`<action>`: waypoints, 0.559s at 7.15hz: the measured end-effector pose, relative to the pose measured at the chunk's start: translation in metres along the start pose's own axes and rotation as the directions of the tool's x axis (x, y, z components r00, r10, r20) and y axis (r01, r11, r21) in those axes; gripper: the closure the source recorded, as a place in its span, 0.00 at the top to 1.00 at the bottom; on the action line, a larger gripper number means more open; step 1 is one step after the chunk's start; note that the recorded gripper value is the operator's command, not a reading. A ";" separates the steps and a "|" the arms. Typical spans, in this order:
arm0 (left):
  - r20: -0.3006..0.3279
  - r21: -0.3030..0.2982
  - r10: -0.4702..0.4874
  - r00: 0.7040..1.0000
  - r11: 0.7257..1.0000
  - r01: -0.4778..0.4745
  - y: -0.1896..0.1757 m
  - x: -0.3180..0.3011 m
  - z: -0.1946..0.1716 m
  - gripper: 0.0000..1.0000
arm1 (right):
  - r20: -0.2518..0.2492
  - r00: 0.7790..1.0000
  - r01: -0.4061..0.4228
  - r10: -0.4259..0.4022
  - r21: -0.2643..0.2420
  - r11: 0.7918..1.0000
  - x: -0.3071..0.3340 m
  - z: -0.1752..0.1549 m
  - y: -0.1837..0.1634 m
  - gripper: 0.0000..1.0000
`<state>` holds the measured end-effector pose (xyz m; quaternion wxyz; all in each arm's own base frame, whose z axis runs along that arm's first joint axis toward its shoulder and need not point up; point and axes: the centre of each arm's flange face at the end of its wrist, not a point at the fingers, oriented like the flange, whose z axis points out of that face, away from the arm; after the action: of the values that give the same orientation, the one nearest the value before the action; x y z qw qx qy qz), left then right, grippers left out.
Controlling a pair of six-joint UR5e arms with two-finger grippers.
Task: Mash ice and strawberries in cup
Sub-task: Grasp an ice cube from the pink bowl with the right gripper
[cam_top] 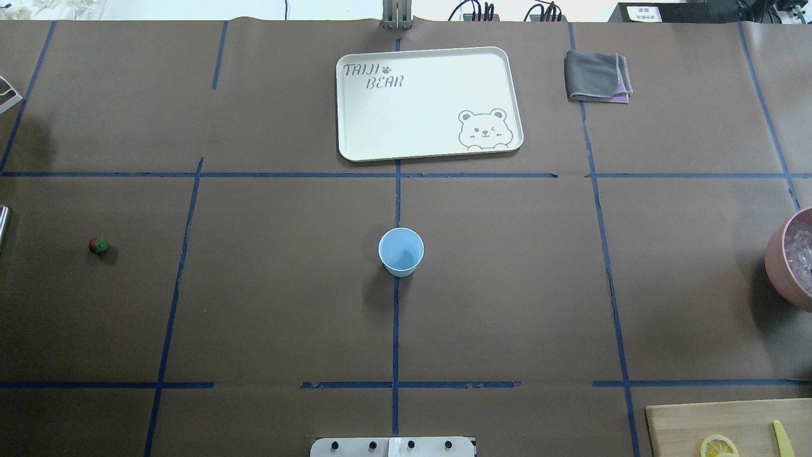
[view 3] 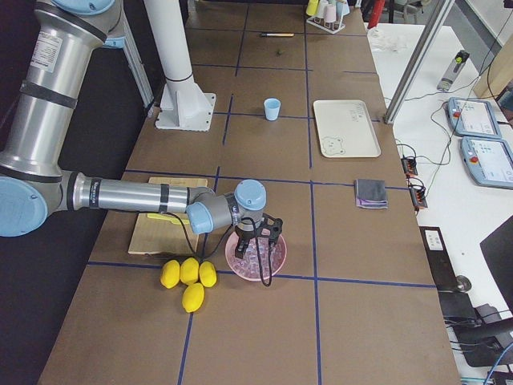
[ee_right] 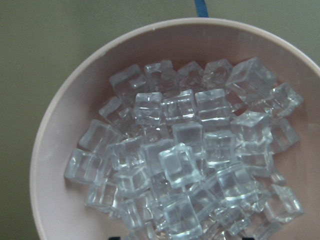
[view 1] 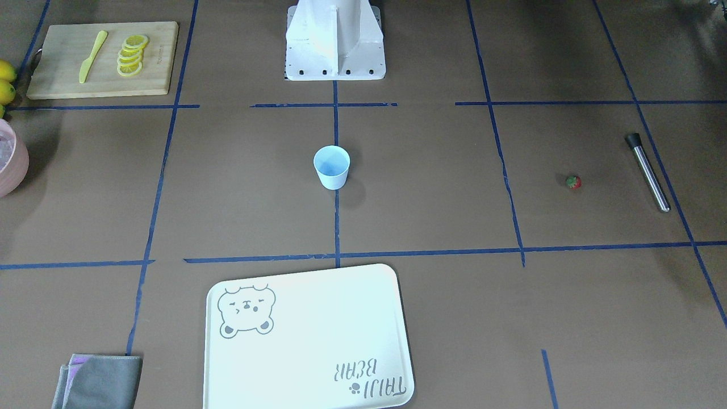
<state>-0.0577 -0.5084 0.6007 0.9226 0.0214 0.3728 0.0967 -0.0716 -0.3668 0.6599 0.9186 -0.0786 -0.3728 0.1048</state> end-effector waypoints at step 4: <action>0.001 -0.002 -0.002 1.000 1.000 0.002 0.001 -0.001 0.001 1.00 | -0.010 1.000 -0.003 0.003 -0.003 1.000 -0.002 0.005 -0.001 0.49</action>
<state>-0.0578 -0.5079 0.6021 0.9229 0.0201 0.3724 0.0962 -0.0766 -0.3684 0.6621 0.9202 -0.0812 -0.3681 0.1054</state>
